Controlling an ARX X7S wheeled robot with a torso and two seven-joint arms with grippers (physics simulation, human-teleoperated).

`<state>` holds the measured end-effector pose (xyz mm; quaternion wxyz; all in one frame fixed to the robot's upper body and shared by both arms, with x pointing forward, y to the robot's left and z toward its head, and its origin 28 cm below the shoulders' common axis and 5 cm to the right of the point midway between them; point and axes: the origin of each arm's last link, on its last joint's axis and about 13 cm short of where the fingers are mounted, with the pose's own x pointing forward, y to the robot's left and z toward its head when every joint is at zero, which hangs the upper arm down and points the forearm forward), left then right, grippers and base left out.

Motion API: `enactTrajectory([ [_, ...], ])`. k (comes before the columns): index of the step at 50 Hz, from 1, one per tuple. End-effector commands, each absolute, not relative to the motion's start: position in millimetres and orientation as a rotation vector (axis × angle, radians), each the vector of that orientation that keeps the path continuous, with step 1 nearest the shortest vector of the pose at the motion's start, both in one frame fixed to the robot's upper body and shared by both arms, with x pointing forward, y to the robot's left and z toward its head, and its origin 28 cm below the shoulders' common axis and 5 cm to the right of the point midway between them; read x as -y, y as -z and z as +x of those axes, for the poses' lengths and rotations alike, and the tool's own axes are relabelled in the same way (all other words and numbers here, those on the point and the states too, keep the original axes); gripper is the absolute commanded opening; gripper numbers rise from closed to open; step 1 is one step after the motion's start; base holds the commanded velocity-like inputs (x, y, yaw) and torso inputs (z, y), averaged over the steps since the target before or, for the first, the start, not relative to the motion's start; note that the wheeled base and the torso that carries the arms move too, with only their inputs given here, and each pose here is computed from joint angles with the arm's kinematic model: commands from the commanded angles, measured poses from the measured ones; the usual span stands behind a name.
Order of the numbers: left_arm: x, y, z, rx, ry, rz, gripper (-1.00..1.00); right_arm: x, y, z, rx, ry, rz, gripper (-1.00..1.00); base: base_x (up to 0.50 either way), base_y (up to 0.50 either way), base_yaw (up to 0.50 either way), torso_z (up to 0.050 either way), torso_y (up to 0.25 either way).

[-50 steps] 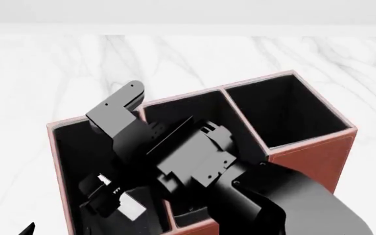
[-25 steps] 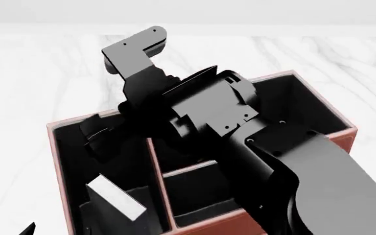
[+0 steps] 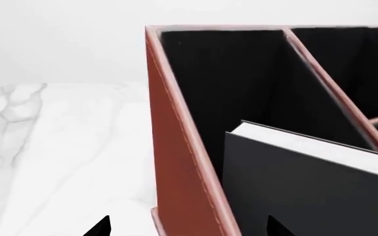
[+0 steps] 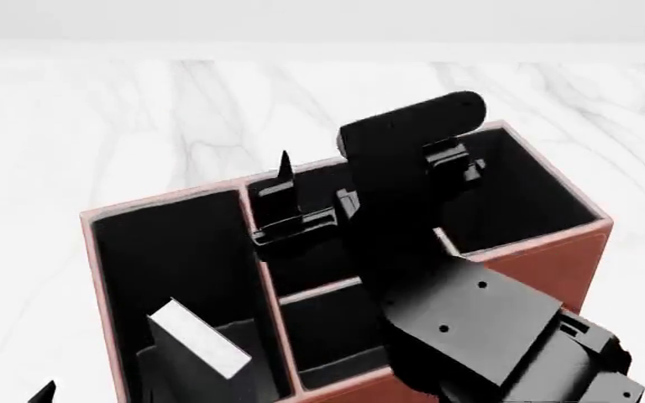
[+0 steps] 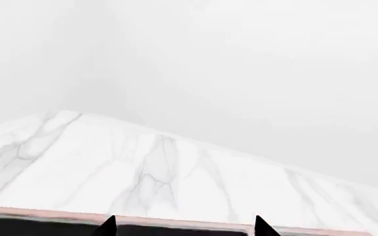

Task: Pick up the book and place it in the left compartment of the caddy.

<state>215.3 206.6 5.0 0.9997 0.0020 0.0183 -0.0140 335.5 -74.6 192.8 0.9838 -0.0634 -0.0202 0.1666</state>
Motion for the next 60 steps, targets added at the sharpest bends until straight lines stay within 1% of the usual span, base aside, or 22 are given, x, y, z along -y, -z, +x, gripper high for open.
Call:
enactTrajectory([
  [1,-205.3,-8.1,217.4,-0.02,0.027,-0.007,1.0,90.9,-148.6,264.9,0.227,-0.182,-0.06,1.0,0.0,0.0,0.0,0.0,0.0],
  [2,-205.2,-8.2,217.4,-0.019,0.027,-0.006,1.0,92.6,-144.0,261.3,0.222,-0.175,-0.046,1.0,0.0,0.0,0.0,0.0,0.0],
  [5,-205.0,-8.5,216.8,-0.016,0.024,-0.002,1.0,94.5,-124.2,248.1,0.217,-0.136,-0.102,1.0,0.0,0.0,0.0,0.0,0.0],
  [10,-205.4,-10.0,216.6,-0.012,0.016,-0.002,1.0,96.1,-114.6,236.3,0.257,-0.085,-0.132,1.0,0.0,0.0,0.0,0.0,0.0],
  [15,-206.1,-12.2,216.6,-0.003,0.006,0.0,1.0,94.6,-104.7,227.4,0.248,-0.082,-0.149,1.0,0.0,0.0,0.0,0.0,0.0],
  [30,-207.9,-27.6,217.7,-0.001,-0.025,-0.018,1.0,94.8,-97.5,224.5,0.223,-0.035,-0.171,1.0,0.0,0.0,0.0,0.0,0.0],
  [37,-210.2,-62.6,223.6,0.027,-0.039,-0.029,1.0,94.6,-110.7,228.6,0.201,-0.042,-0.196,1.0,0.0,0.0,0.0,0.0,0.0],
  [46,-208.9,-118.3,247.9,0.126,-0.049,0.012,1.0,95.2,-152.2,238.0,0.249,-0.055,-0.206,1.0,0.0,0.0,0.0,0.0,0.0],
  [47,-208.6,-128.6,250.6,0.147,-0.052,0.024,1.0,95.9,-163.9,239.2,0.263,-0.058,-0.209,1.0,0.0,0.0,0.0,0.0,0.0],
  [53,-206.4,-161.3,260.2,0.203,-0.054,0.039,1.0,99.5,-194.5,245.2,0.292,-0.045,-0.237,1.0,0.0,0.0,0.0,0.0,0.0],
  [60,-204.2,-191.1,266.1,0.275,-0.055,0.039,1.0,101.0,-216.3,249.8,0.321,-0.032,-0.262,1.0,0.0,0.0,0.0,0.0,0.0],
])
